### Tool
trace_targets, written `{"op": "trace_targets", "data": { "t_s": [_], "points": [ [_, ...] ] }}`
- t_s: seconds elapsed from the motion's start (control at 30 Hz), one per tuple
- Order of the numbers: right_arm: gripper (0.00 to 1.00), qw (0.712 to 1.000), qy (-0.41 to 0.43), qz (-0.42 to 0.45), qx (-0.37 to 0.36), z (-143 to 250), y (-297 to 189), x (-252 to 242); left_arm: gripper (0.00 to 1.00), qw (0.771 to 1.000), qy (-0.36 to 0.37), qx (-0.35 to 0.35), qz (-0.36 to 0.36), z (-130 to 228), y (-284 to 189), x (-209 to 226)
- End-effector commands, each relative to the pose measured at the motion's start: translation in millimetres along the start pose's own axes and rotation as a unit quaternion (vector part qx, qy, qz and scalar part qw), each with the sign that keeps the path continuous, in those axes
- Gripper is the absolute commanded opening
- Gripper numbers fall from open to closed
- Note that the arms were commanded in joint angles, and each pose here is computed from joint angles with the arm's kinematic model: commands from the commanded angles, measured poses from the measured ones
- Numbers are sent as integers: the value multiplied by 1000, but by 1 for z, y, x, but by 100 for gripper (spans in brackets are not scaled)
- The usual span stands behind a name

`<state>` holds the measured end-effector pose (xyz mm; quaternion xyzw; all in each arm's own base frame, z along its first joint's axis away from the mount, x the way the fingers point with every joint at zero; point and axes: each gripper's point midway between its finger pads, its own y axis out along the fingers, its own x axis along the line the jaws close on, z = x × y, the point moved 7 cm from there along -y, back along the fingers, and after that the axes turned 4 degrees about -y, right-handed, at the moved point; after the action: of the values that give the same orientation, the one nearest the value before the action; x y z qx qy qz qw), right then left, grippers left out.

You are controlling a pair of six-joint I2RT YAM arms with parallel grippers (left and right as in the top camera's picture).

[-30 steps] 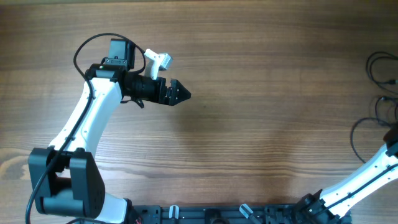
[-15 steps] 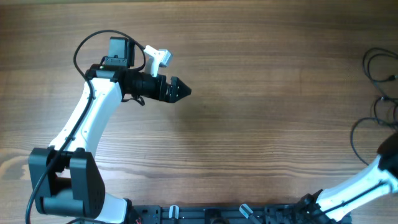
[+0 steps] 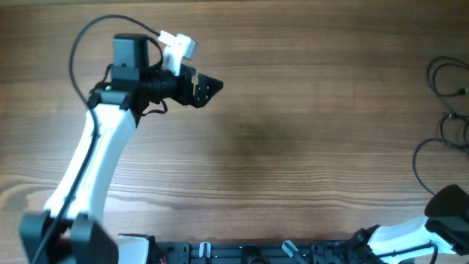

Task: Untangle cables

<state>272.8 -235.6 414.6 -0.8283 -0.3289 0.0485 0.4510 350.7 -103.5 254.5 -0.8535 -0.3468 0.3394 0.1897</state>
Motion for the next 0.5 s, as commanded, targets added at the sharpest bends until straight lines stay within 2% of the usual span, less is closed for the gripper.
{"op": "trace_targets", "data": {
  "t_s": [0.0,0.07,0.13,0.2,0.23,0.3,0.33,0.4,0.47],
  "points": [
    [100,944,-220,-242,28,23,-10,69,100,985,-38,-81,-147,-20,-50,-4],
    [100,899,-298,-320,35,44,-20,104,100,970,-61,-119,-201,-23,-78,-11],
    [100,880,-341,-326,48,65,-25,134,100,962,-72,-136,-227,-18,-101,-23],
    [100,893,-355,-270,53,80,-27,149,96,948,-87,-147,-269,-11,-119,-25],
    [100,908,-351,-225,31,87,-34,161,94,939,-86,-156,-293,-9,-127,-25],
    [100,918,-347,-193,-18,95,-57,174,94,931,-83,-164,-315,-9,-133,-23],
    [100,913,-358,-185,-56,101,-75,183,93,929,-85,-160,-323,-8,-131,-20],
    [100,905,-371,-188,-89,116,-97,194,83,936,-60,-141,-317,-5,-122,-17],
    [100,900,-376,-192,-108,140,-108,202,82,939,-55,-139,-310,3,-111,-15]
  ]
}}
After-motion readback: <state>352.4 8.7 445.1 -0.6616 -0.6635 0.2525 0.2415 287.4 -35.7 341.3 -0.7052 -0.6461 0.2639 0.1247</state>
